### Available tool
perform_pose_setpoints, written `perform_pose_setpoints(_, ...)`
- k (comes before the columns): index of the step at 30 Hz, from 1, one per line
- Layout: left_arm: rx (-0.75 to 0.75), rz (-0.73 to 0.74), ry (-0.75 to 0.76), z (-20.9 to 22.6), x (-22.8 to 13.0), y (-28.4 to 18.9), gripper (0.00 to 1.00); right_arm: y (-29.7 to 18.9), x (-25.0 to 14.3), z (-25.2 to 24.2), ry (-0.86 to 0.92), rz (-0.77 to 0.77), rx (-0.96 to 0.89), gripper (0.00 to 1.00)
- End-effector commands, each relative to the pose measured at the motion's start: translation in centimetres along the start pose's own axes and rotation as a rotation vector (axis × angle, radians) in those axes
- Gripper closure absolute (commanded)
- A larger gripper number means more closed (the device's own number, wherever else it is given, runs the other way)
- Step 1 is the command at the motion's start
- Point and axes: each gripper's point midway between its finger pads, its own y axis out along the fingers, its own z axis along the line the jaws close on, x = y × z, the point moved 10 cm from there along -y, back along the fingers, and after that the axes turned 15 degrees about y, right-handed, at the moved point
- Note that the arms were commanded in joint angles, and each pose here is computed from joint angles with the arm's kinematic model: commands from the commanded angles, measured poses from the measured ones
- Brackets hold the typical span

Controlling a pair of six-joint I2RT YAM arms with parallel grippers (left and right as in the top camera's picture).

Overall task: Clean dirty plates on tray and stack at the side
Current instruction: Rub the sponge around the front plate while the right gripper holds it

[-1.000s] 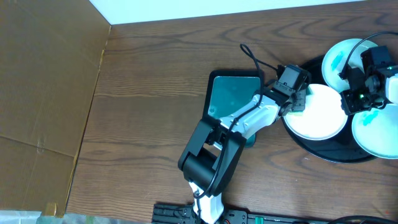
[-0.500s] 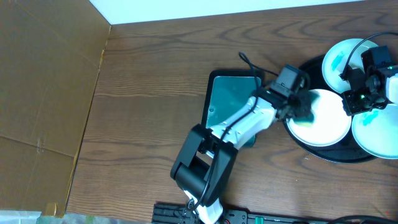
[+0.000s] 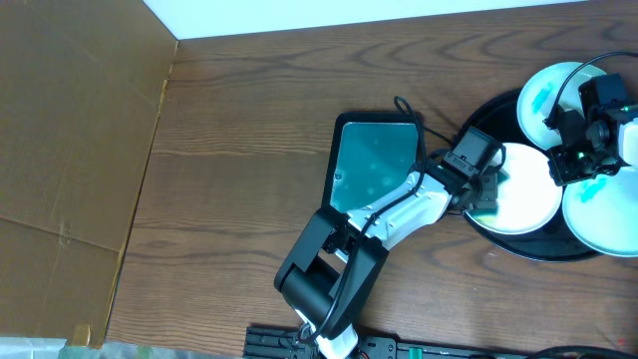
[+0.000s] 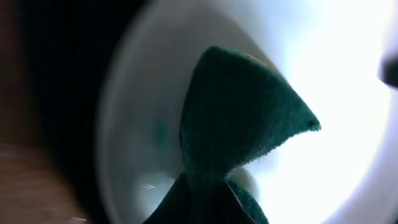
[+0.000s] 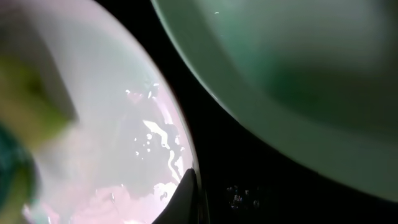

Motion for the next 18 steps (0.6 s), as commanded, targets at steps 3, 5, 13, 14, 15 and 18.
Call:
perform_pose_setpoints(3,0.38,-0.088,-0.004,3.8,0.5,-0.3,0.93,0.4,0.1,-1.0,0.011,0.008,-0.037,0.99)
perform_pose_setpoints(5,0.38,-0.116,-0.013,3.7,1.2,-0.8,0.93,0.4,0.0,-1.0,0.012,0.01,-0.037,0.99)
perform_pose_setpoints(13,0.119,-0.195,-0.058,1.3,3.2,-2.7,0.93,0.4,0.0,-1.0,0.012,0.01,-0.037,0.99)
perform_pose_setpoints(14,0.047,-0.187,-0.089,0.8,3.2,-2.6,0.93,0.4,0.0,-1.0,0.012,0.01,-0.037,0.99)
perform_pose_setpoints(15,-0.013,-0.179,-0.117,0.3,3.3,-2.6,0.93,0.4,0.0,-1.0,0.012,0.01,-0.037,0.99)
perform_pose_setpoints(18,-0.171,-0.173,-0.169,-0.9,3.8,-2.5,0.93,0.4,0.0,-1.0,0.011,0.01,-0.037,0.99)
